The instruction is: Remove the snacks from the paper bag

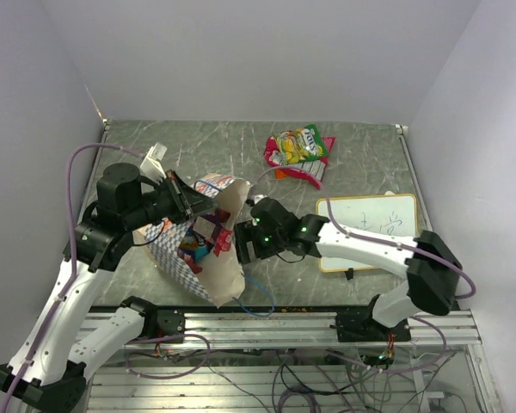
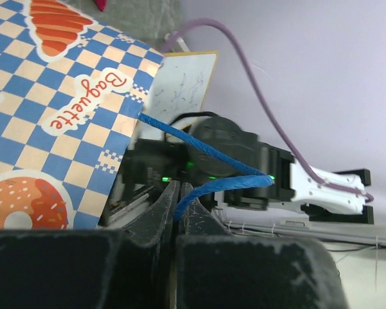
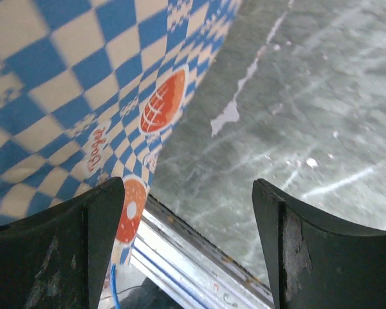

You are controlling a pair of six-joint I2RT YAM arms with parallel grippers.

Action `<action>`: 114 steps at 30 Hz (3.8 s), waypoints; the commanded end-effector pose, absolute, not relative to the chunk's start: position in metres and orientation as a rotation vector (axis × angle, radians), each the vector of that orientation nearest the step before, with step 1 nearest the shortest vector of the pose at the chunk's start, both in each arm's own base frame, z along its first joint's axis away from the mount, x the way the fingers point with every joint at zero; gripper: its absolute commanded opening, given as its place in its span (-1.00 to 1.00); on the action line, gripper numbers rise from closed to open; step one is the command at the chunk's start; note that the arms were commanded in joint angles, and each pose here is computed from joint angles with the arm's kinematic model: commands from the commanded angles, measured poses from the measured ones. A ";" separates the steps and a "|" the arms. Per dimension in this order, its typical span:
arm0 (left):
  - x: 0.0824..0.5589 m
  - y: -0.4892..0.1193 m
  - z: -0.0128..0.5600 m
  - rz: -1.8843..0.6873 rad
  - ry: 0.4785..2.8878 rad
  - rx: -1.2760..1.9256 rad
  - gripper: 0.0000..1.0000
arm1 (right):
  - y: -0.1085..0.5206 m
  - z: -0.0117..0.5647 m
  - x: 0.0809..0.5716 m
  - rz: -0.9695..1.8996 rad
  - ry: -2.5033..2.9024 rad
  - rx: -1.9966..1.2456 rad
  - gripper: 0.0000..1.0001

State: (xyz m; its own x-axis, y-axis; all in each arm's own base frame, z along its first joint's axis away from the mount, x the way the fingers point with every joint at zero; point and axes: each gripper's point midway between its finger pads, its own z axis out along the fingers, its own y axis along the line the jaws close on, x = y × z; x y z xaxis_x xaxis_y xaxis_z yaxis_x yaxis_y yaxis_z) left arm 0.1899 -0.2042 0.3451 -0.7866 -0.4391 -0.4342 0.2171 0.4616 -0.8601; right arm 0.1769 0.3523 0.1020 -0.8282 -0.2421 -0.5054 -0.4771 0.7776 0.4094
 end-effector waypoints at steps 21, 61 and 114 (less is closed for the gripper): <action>0.200 -0.178 0.358 -1.204 2.120 -0.546 -0.86 | 0.296 0.269 0.170 0.706 1.991 -0.840 0.70; 0.184 -0.173 0.367 -1.081 2.063 -0.105 -0.86 | 0.418 0.213 0.176 0.553 1.427 -1.060 -0.13; 0.182 -0.154 0.375 -0.952 2.112 -0.176 -0.86 | 0.477 0.087 0.298 0.308 1.522 -1.060 -0.02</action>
State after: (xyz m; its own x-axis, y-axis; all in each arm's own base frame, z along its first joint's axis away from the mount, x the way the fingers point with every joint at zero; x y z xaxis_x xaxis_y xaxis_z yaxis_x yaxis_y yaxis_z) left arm 0.1911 -0.1579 0.3602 -0.6969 -0.4083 -0.5896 0.1596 0.7132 -0.6825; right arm 0.2832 0.4855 0.1012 0.1389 -0.4076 -0.9025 -0.7656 0.5338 -0.3589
